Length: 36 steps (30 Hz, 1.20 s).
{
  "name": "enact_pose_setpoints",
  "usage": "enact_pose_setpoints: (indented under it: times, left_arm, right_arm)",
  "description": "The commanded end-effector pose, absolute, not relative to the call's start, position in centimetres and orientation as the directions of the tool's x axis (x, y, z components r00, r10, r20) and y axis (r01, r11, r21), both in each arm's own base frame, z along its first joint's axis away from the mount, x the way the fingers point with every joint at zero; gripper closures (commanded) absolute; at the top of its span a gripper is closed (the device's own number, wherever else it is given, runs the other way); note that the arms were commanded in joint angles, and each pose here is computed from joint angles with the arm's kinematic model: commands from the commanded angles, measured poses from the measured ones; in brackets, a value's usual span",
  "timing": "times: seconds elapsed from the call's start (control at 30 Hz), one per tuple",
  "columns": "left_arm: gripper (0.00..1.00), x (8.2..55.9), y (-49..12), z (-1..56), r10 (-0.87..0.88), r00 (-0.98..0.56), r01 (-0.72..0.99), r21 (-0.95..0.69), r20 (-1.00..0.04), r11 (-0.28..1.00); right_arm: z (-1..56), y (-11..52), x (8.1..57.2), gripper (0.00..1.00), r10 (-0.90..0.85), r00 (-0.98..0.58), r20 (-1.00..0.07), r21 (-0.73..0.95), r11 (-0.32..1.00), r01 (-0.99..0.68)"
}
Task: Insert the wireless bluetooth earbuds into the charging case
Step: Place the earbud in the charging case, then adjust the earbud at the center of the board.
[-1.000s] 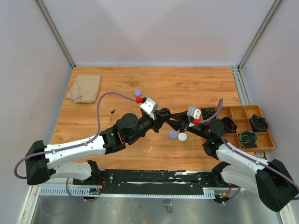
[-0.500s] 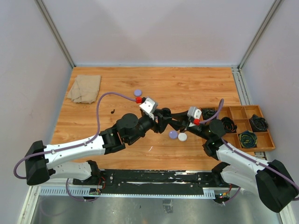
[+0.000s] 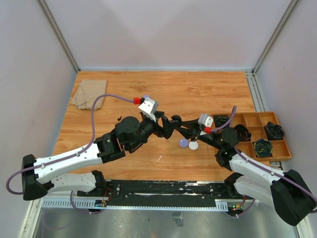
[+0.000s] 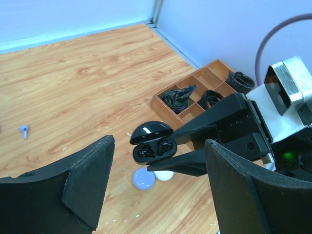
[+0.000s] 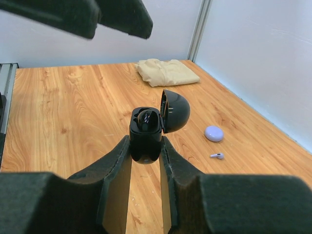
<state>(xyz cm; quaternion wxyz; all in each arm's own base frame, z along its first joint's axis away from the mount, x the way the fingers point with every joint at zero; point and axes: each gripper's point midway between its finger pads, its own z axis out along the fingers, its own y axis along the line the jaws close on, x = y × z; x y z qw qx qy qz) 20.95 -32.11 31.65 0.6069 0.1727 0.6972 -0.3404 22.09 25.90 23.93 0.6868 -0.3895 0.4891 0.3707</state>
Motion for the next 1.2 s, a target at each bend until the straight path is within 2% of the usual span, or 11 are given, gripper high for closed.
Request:
enact_pose_setpoints:
  times: [0.0,0.27,0.6,0.9,1.17]
  left_arm:
    - [0.20,22.1,-29.6,32.3,-0.171,-0.212,0.546,-0.261,-0.962,0.796]
    - [0.18,26.1,-24.5,28.6,-0.174,-0.348,0.340,-0.297,-0.921,0.892]
    - [0.18,30.1,-18.2,21.8,-0.159,-0.510,0.084,-0.233,-0.846,0.969]
    - [0.18,33.0,-11.8,16.9,-0.219,-0.591,-0.115,-0.188,-0.776,0.975]
    - [0.19,36.2,-8.7,13.7,-0.244,-0.649,-0.190,-0.156,-0.721,0.969]
  right_arm:
    - [24.1,25.8,21.9,0.94,0.129,0.275,-0.953,-0.195,0.433,-0.880]
    - [23.5,25.7,22.0,0.94,0.117,0.264,-0.957,-0.190,0.436,-0.880]
    - [23.0,25.5,21.9,0.94,0.110,0.262,-0.959,-0.188,0.445,-0.875]
    - [22.6,25.4,22.0,0.94,0.108,0.254,-0.961,-0.180,0.454,-0.873]
    - [22.2,25.4,22.0,0.94,0.112,0.243,-0.964,-0.168,0.452,-0.876]
